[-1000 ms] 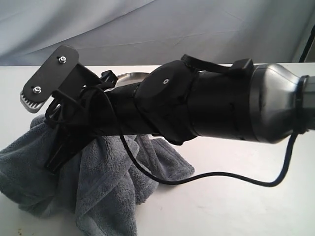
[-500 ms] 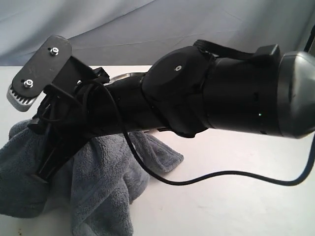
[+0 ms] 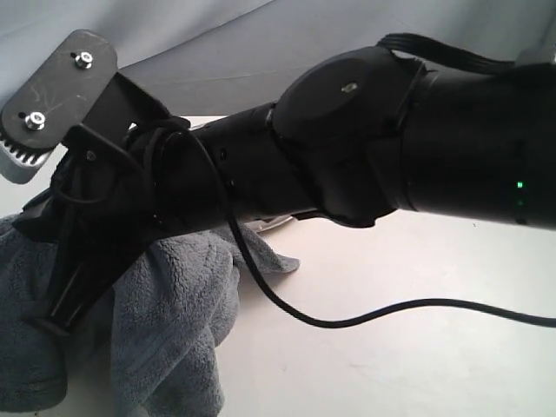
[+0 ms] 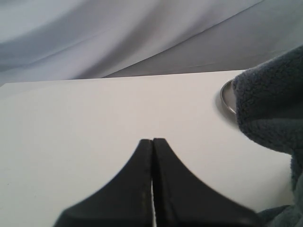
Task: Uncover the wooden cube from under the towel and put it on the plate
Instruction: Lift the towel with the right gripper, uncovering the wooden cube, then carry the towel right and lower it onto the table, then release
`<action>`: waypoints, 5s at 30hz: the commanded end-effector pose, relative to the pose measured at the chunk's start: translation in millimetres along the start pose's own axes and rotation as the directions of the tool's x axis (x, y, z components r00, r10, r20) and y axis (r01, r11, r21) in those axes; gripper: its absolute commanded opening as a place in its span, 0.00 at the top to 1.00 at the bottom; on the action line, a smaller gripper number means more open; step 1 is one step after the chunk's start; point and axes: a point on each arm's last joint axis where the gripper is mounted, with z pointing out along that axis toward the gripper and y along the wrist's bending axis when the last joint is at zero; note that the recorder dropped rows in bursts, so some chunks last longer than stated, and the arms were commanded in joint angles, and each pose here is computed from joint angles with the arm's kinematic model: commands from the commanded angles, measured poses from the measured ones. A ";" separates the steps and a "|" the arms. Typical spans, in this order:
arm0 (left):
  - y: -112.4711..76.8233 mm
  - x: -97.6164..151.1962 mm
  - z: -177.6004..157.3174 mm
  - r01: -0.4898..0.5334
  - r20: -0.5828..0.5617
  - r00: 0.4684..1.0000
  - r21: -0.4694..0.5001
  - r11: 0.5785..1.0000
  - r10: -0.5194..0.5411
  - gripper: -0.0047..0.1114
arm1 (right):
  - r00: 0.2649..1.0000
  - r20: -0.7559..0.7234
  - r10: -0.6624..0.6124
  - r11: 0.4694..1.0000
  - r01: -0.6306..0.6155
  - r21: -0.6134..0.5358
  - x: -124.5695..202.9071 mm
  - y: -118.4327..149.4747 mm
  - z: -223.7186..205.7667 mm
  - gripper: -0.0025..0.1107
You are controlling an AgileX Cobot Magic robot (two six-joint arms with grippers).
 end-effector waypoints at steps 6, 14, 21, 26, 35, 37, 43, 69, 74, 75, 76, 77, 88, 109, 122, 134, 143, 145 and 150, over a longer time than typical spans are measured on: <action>-0.3 0.4 0.1 -0.005 0.009 1.000 0.005 1.000 0.005 0.96 | 0.998 0.055 0.006 0.999 -0.003 -0.052 -14.9 6.8 -17.2 0.98; -0.3 0.4 0.1 -0.008 0.009 1.000 0.005 1.000 0.008 0.96 | 0.994 0.107 -0.014 0.998 0.019 -0.053 -30.5 11.8 -36.4 0.98; -0.3 0.4 0.1 -0.008 0.009 1.000 0.005 1.000 0.008 0.96 | 0.991 0.127 -0.029 0.999 0.034 -0.037 -36.6 12.8 -44.7 0.98; -0.3 0.4 0.1 -0.006 0.009 1.000 0.005 1.000 0.006 0.96 | 0.986 0.143 -0.086 0.995 0.077 0.065 -44.6 7.6 -57.1 0.98; -0.3 0.4 0.1 -0.005 0.009 1.000 0.005 1.000 0.005 0.96 | 0.967 0.207 -0.150 0.972 0.106 0.210 -64.7 4.6 -89.2 0.98; -0.3 0.4 0.1 -0.005 0.009 1.000 0.005 1.000 0.005 0.96 | 0.961 0.204 -0.189 0.956 0.133 0.260 -67.5 2.4 -95.4 0.98; -0.3 0.4 0.1 -0.008 0.009 1.000 0.005 1.000 0.008 0.96 | 0.948 0.234 -0.215 0.918 0.114 0.380 -76.7 -3.5 -112.9 0.98; -0.3 0.4 0.1 -0.005 0.009 1.000 0.005 1.000 0.005 0.96 | 0.994 0.053 0.100 0.620 -0.104 0.778 49.1 -71.9 -167.1 0.98; -0.3 0.4 0.1 -0.005 0.009 1.000 0.005 1.000 0.005 0.96 | 0.985 0.039 0.168 0.628 -0.138 0.766 69.6 -66.3 -161.9 0.98; -0.3 0.4 0.1 -0.005 0.009 1.000 0.005 1.000 0.005 0.96 | 0.984 0.028 0.177 0.626 -0.134 0.768 74.0 -65.7 -160.9 0.98; -0.3 0.4 0.1 -0.005 0.009 1.000 0.005 1.000 0.005 0.96 | 0.981 0.024 0.192 0.621 -0.140 0.771 78.9 -65.0 -160.2 0.98; -0.3 0.4 0.1 -0.005 0.009 1.000 0.005 1.000 0.005 0.96 | 0.976 0.028 0.217 0.615 -0.159 0.773 83.5 -64.6 -158.9 0.98; -0.3 0.4 0.1 -0.008 0.009 1.000 0.005 1.000 0.008 0.96 | 0.851 -0.166 0.498 0.602 -0.201 0.773 176.1 -62.4 -113.9 0.98; -0.3 0.4 0.1 -0.007 0.009 1.000 0.005 1.000 0.007 0.96 | 0.700 -0.340 0.628 0.676 -0.275 0.683 236.8 -57.2 -66.0 0.77; -0.3 0.4 0.1 -0.005 0.009 1.000 0.005 1.000 0.005 0.96 | 0.795 -0.295 0.530 0.736 -0.257 0.627 200.3 -58.4 -75.8 0.12; -0.3 0.4 0.1 -0.008 0.009 1.000 0.005 1.000 0.008 0.96 | 0.889 -0.129 0.440 0.801 -0.323 0.505 139.5 -40.9 -105.8 0.14; -0.3 0.4 0.1 -0.006 0.009 1.000 0.005 1.000 0.005 0.96 | 0.949 -0.219 0.227 0.938 -0.152 0.311 132.9 -22.2 -93.7 0.14; -0.3 0.4 0.1 -0.006 0.009 1.000 0.005 1.000 0.005 0.96 | 0.954 -0.211 0.215 0.936 -0.139 0.323 131.2 -21.8 -92.4 0.14; -0.3 0.4 0.1 -0.006 0.009 1.000 0.005 1.000 0.005 0.96 | 0.944 -0.183 0.275 0.905 -0.189 0.382 130.8 -24.3 -92.6 0.14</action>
